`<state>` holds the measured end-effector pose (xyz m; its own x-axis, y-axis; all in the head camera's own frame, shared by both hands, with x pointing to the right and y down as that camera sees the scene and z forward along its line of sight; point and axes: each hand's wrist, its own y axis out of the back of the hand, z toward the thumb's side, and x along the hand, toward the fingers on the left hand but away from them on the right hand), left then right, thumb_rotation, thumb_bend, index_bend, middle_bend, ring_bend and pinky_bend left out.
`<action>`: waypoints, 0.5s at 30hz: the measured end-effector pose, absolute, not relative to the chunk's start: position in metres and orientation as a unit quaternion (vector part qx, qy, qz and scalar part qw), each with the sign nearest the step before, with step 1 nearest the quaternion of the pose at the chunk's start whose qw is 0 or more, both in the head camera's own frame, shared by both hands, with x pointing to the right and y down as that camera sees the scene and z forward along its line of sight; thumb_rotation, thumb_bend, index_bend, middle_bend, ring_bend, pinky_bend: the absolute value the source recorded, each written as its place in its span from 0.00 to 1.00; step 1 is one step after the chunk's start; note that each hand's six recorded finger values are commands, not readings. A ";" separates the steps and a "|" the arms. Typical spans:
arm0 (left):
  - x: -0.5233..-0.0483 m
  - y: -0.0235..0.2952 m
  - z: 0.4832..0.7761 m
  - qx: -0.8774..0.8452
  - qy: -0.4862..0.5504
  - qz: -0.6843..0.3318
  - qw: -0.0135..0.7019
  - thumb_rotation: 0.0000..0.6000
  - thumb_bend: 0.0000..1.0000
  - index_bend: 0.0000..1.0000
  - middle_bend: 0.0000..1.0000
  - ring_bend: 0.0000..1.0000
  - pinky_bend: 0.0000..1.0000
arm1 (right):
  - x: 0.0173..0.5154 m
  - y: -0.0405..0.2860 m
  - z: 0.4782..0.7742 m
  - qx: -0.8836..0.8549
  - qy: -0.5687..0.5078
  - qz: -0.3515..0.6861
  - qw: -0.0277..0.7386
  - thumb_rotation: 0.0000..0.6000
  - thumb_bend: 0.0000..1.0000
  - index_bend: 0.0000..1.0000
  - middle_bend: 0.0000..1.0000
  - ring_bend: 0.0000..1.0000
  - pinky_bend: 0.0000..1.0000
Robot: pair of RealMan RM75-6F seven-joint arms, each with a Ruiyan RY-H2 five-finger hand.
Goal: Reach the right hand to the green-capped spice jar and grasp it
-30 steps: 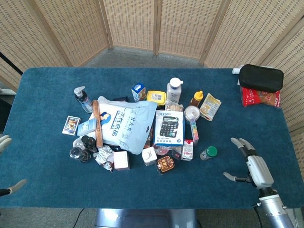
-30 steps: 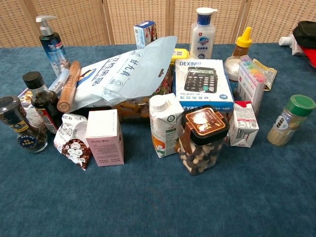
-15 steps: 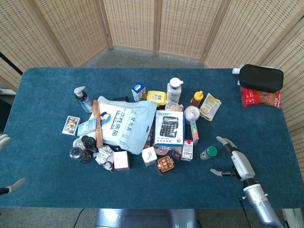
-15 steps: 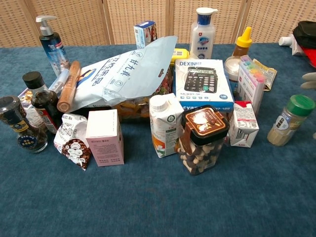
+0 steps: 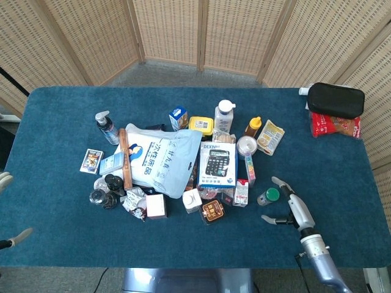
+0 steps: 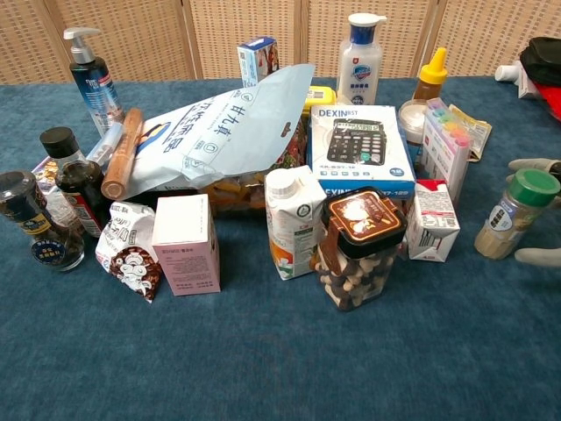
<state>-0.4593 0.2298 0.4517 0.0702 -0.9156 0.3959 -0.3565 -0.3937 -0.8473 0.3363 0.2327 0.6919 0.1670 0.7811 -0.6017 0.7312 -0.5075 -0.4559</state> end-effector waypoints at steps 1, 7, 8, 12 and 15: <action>-0.459 0.230 0.452 -0.674 0.471 -0.493 0.283 1.00 0.00 0.00 0.00 0.00 0.00 | 0.336 0.232 0.693 -0.762 -0.500 0.411 0.026 1.00 0.00 0.00 0.00 0.00 0.00; -0.458 0.229 0.455 -0.674 0.467 -0.497 0.283 1.00 0.00 0.00 0.00 0.00 0.00 | 0.335 0.229 0.702 -0.756 -0.522 0.395 0.005 1.00 0.00 0.00 0.00 0.00 0.00; -0.457 0.229 0.456 -0.674 0.466 -0.498 0.283 1.00 0.00 0.00 0.00 0.00 0.00 | 0.334 0.229 0.704 -0.756 -0.524 0.393 0.004 1.00 0.00 0.00 0.00 0.00 0.00; -0.457 0.229 0.457 -0.673 0.465 -0.501 0.283 1.00 0.00 0.00 0.00 0.00 0.00 | 0.331 0.226 0.709 -0.749 -0.540 0.385 0.003 1.00 0.00 0.00 0.09 0.02 0.06; -0.458 0.229 0.458 -0.671 0.466 -0.502 0.282 1.00 0.00 0.00 0.00 0.00 0.00 | 0.329 0.222 0.713 -0.741 -0.554 0.379 0.006 1.00 0.00 0.05 0.33 0.17 0.30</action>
